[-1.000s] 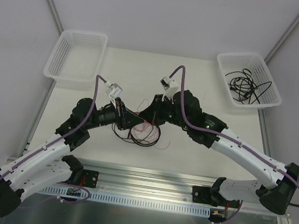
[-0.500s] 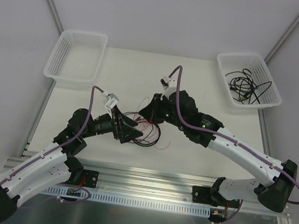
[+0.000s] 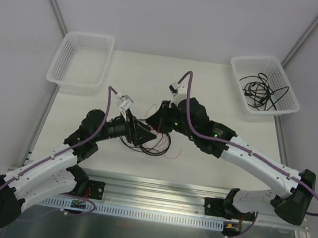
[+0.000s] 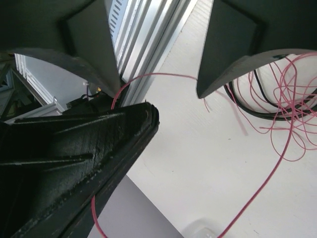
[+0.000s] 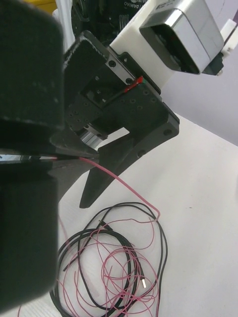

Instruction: Untangle the cables

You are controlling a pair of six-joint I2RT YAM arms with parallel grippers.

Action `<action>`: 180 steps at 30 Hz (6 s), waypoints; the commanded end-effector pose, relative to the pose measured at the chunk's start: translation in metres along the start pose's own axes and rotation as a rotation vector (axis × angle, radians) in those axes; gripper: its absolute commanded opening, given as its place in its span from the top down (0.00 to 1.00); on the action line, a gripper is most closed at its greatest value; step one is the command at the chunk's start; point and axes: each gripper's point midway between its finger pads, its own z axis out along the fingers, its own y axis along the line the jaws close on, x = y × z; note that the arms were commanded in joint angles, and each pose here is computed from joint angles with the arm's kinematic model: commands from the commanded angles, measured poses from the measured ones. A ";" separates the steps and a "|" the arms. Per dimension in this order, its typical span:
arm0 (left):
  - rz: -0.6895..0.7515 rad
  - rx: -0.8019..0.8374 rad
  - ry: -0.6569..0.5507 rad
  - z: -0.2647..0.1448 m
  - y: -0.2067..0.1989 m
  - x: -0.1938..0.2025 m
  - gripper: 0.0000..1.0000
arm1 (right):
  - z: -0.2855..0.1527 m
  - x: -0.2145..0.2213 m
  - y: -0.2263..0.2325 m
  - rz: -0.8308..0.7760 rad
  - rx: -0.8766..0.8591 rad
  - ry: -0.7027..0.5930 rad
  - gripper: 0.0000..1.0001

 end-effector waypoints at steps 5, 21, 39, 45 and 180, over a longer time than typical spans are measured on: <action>0.099 0.035 -0.104 0.006 -0.018 -0.032 0.84 | 0.000 -0.012 0.011 0.033 -0.029 -0.056 0.98; 0.427 -0.378 -0.269 -0.044 -0.034 -0.178 1.00 | -0.105 -0.039 -0.015 -0.194 0.070 -0.176 0.11; 0.676 -0.778 -0.641 -0.100 -0.028 -0.458 1.00 | -0.168 -0.002 -0.108 -0.271 0.361 -0.200 0.02; 0.610 -0.934 -0.734 -0.153 0.035 -0.499 1.00 | -0.157 0.005 -0.110 -0.284 0.362 -0.157 0.01; 0.749 -0.720 -0.588 -0.100 -0.129 -0.405 1.00 | -0.096 0.049 -0.123 -0.141 0.264 -0.068 0.07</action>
